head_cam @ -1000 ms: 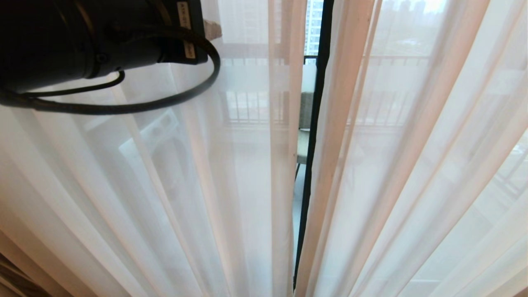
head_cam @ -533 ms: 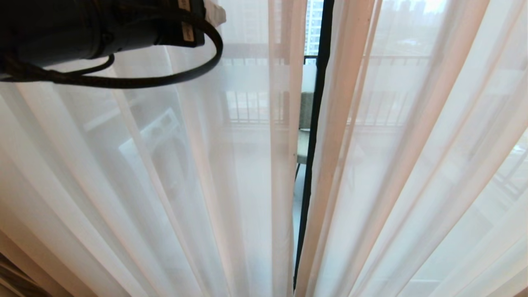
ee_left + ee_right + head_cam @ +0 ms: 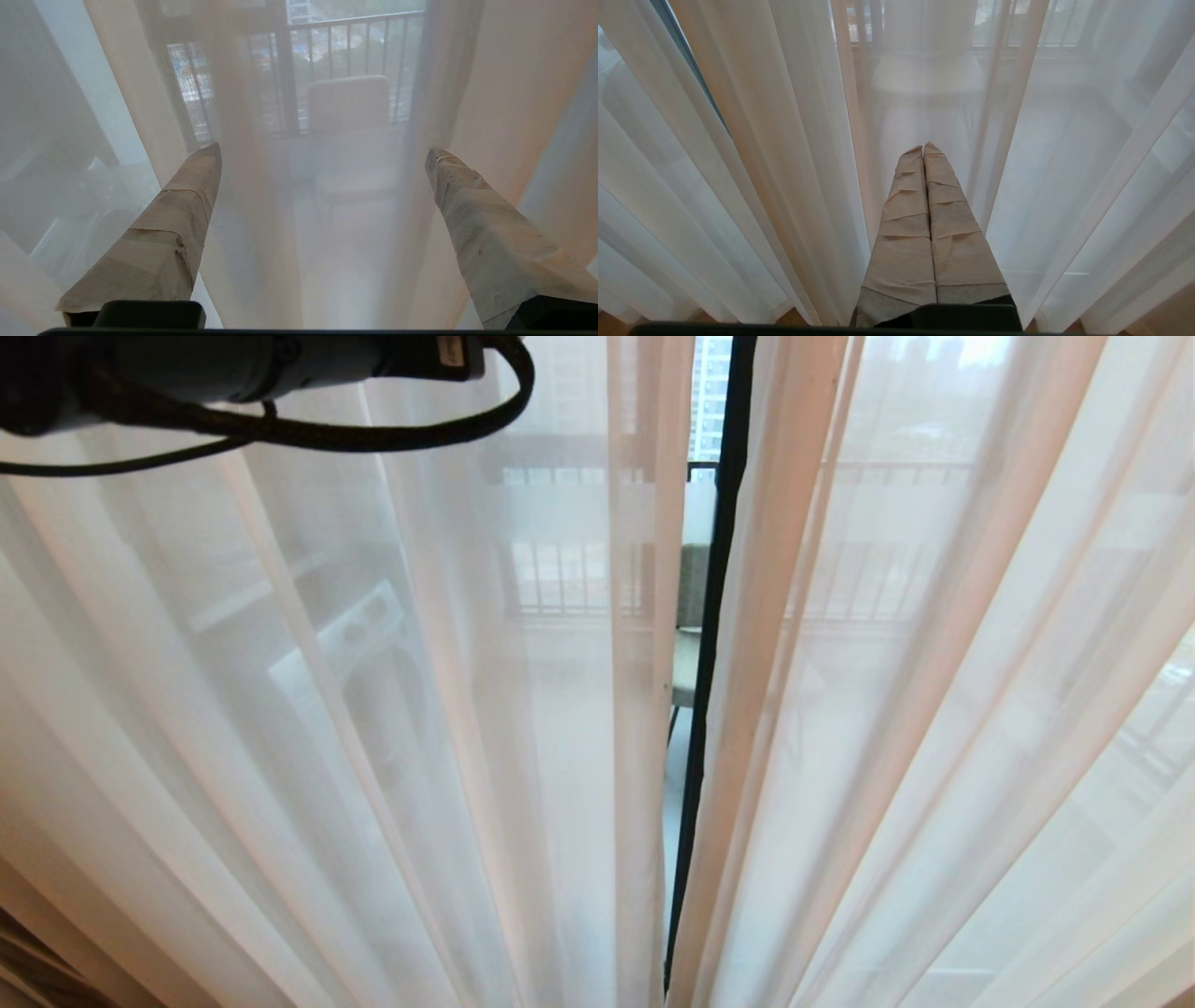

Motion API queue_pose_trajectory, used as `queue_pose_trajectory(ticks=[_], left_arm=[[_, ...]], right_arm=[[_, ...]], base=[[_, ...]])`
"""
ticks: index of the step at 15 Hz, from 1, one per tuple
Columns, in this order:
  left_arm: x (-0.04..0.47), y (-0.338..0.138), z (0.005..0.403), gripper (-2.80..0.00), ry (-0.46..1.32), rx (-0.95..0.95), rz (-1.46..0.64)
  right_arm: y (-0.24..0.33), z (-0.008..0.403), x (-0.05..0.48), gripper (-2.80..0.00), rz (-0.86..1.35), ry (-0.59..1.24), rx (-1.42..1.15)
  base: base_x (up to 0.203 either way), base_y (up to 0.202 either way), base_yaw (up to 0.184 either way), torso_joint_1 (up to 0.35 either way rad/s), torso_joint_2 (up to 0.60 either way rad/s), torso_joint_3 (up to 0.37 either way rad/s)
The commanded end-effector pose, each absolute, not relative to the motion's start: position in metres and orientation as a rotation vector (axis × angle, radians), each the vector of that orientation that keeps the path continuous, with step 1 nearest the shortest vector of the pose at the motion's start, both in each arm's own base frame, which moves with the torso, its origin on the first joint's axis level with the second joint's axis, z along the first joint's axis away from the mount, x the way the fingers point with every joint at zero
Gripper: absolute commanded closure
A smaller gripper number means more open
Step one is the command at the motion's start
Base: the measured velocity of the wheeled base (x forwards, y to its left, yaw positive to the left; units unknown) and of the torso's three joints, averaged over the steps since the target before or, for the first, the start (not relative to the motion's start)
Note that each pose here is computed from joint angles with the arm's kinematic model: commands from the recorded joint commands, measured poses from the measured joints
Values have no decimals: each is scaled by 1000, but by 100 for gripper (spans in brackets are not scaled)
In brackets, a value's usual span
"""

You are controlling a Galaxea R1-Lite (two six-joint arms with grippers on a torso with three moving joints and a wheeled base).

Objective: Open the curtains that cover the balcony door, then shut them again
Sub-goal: Pull the inner curtains open on both sides

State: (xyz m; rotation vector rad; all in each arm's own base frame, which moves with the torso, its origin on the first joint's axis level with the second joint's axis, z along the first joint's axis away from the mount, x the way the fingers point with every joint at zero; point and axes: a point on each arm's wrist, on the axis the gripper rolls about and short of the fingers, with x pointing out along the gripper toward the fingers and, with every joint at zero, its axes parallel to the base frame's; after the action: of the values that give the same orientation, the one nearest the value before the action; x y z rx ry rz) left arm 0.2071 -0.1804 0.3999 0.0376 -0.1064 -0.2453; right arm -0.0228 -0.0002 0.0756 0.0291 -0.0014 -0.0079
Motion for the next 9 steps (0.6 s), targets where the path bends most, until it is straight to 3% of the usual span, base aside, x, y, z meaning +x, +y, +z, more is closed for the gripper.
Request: queue_pose_trajectory(ticks=[1,5,9], left_arm=[[227,-189,397,-280,-100,48,-220],[251,-195,408,-280,-154,68,-178],[279,-202,415,-280,-329,85,-106]], right_arm=[[0,76,-23,0,-8,0,29],[0,76,-23,0,-8,0,29],[0,76,-23,0,-8,0,29]], base=[[0,0,0,0,0,0],[0,0,0,0,0,0],[0,0,0,0,0,0]])
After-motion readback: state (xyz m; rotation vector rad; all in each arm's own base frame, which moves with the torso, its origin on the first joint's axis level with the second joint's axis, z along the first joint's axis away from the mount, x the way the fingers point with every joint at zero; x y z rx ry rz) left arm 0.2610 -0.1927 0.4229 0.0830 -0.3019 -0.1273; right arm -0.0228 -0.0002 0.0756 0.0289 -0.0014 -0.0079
